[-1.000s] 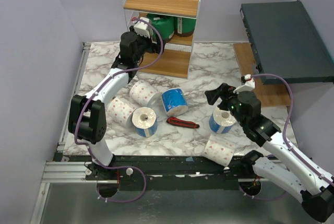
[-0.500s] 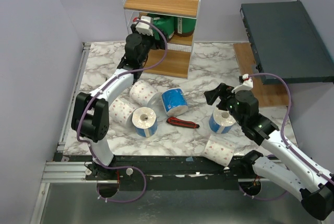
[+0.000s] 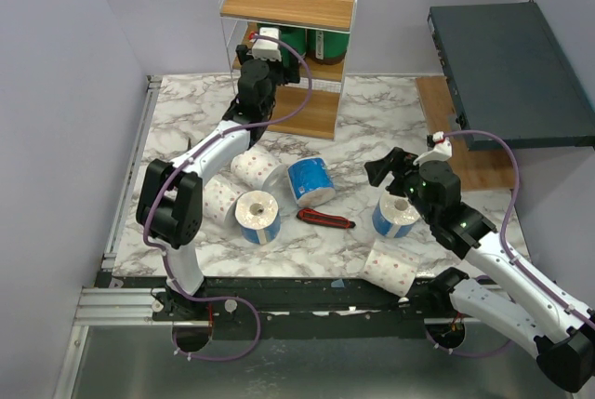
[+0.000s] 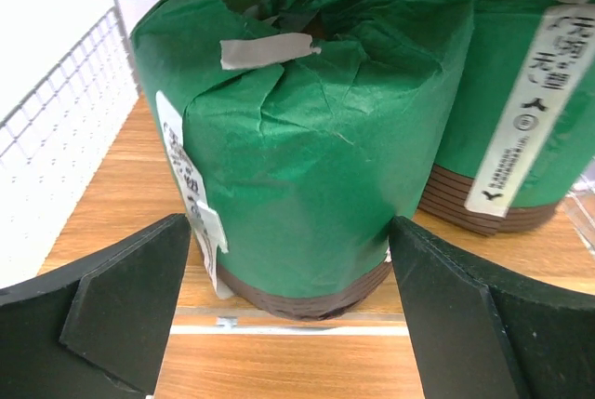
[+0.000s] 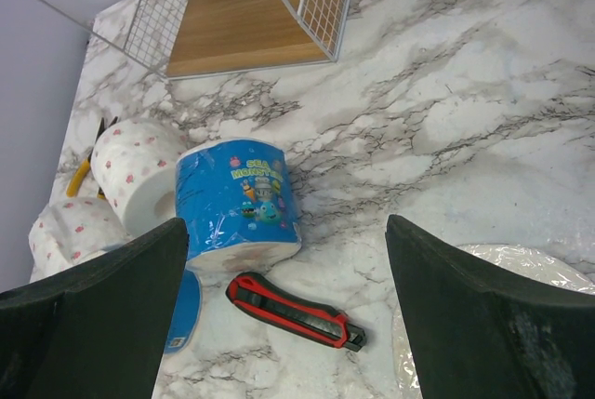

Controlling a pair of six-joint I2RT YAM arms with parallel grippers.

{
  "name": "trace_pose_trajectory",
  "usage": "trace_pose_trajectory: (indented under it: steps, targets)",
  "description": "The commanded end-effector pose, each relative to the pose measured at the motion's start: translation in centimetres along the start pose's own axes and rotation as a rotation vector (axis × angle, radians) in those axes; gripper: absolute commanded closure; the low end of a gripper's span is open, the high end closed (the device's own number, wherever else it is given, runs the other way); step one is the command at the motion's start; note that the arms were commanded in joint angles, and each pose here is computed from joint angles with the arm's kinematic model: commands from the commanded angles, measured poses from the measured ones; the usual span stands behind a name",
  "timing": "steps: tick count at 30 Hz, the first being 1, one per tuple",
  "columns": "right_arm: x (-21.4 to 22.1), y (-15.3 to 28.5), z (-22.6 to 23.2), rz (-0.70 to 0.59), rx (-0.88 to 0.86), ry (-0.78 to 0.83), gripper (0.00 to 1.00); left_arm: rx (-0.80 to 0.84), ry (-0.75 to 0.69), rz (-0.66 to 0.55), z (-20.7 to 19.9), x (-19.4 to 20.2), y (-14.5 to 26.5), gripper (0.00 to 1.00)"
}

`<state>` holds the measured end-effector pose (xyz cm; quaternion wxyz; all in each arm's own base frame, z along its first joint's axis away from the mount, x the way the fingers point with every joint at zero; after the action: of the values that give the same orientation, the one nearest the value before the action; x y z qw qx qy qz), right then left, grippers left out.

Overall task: Place and organize the paper towels onto the shelf
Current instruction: Adjust the paper towel on the shelf.

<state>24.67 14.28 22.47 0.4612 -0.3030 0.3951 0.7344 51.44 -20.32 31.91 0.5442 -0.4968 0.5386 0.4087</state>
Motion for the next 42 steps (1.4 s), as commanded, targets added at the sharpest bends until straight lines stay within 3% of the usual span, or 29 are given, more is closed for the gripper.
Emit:
trace_pose_trajectory:
  steps: [1, 6, 15, 28, 42]
  targets:
    - [0.6, 0.0, -0.9, 0.007, 0.038, 0.025, 0.09, -0.147, -0.032, 0.003, 2.3, -0.1, -0.4, 0.08]
    - [0.5, 0.0, -1.0, 0.002, 0.038, 0.027, 0.09, -0.171, -0.042, 0.004, 2.5, -0.1, -0.7, 0.08]
    - [0.4, 0.1, -1.1, -0.001, 0.041, 0.030, 0.09, 0.003, -0.016, -0.008, -0.9, -0.5, -1.5, 0.08]
    - [0.6, 0.1, -1.2, 0.005, 0.046, 0.032, 0.09, 0.038, -0.003, 0.010, -2.3, -0.1, -2.2, 0.09]
    - [0.5, 0.3, -0.7, 0.002, 0.015, 0.014, 0.09, -0.004, 0.056, -0.058, 0.4, -4.7, 4.8, 0.05]
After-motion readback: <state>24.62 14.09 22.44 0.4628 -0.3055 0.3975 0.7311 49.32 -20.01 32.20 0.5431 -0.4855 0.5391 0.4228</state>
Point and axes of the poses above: each gripper's point midway between its finger pads, its own y axis back along the fingers, its own z axis along the line the jaws close on, x = y × z, the point moved 3 cm from there along y, back along the fingers
